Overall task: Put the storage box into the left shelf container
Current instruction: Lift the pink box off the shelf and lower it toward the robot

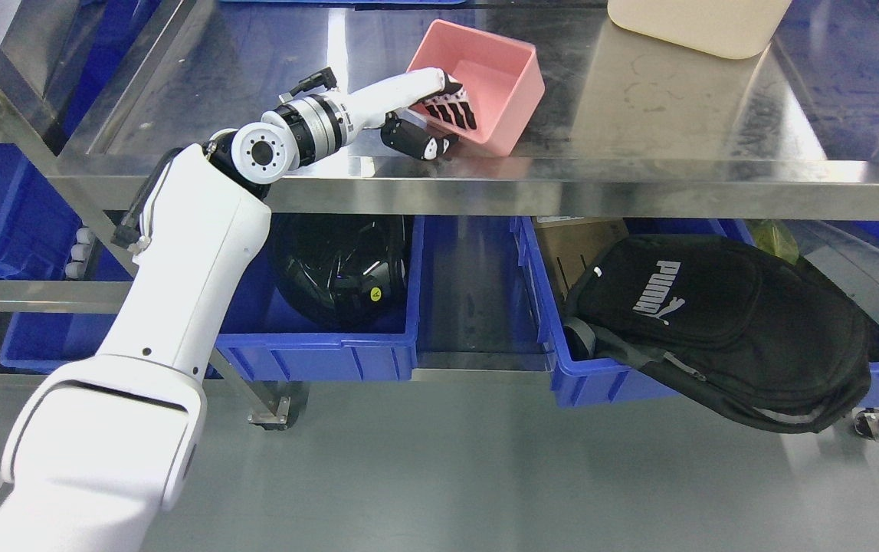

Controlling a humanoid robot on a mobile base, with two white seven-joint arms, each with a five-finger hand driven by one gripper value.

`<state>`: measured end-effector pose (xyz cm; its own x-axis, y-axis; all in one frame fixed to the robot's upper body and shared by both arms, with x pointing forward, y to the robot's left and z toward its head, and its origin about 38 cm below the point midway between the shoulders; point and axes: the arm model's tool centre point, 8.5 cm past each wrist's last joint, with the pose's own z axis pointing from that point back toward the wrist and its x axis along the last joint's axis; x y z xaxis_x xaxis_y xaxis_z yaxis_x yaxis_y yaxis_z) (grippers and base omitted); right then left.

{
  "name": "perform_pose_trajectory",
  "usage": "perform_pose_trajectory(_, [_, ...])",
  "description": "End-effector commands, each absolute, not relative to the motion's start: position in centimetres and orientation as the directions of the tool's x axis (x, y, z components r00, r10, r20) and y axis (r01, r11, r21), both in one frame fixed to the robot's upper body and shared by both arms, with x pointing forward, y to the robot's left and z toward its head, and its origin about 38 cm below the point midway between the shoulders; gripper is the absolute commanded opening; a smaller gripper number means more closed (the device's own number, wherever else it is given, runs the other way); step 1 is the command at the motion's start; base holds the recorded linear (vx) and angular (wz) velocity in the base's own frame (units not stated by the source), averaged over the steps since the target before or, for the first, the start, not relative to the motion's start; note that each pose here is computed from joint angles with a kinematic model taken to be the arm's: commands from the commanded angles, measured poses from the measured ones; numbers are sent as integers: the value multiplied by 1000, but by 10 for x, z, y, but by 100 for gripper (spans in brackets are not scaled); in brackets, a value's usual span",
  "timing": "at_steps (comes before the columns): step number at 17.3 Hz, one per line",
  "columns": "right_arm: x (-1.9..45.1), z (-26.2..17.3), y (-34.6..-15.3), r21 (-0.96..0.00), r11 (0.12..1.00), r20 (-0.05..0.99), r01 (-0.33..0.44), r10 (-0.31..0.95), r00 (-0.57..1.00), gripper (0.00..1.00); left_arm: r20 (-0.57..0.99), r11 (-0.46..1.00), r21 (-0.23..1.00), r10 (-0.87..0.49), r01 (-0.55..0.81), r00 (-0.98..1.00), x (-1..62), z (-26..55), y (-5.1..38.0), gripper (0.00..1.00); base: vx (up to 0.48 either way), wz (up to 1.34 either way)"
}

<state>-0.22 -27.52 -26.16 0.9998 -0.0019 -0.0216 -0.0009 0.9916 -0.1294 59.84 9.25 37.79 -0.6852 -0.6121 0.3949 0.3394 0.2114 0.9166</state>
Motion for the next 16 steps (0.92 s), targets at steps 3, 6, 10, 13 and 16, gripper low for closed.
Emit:
perform_pose_trajectory(3, [-3,-261,-287,-147,989,-14,2,-4,1000,100,510,459,840,-485,289,-711,598,432,132,0,1,-74])
perform_pose_trajectory(6, [-2,-261,-287,-147,989,-13,2,-4,1000,100,624,622,696,-276,359,-731,593,448,136,0,1,-32])
perform_pose_trajectory(10, [-2,-261,-287,-147,989,-13,2,-4,1000,100,630,740,491,63,460,-774,572,478,138,0,0,0])
perform_pose_trajectory(13, [-2,-261,-287,-147,989,-13,2,-4,1000,100,550,735,437,238,519,-801,534,473,125,1,0,0])
perform_pose_trajectory(16, [-2,-261,-287,-147,989,-13,2,-4,1000,100,519,792,314,319,524,-793,491,431,112,1,0,0])
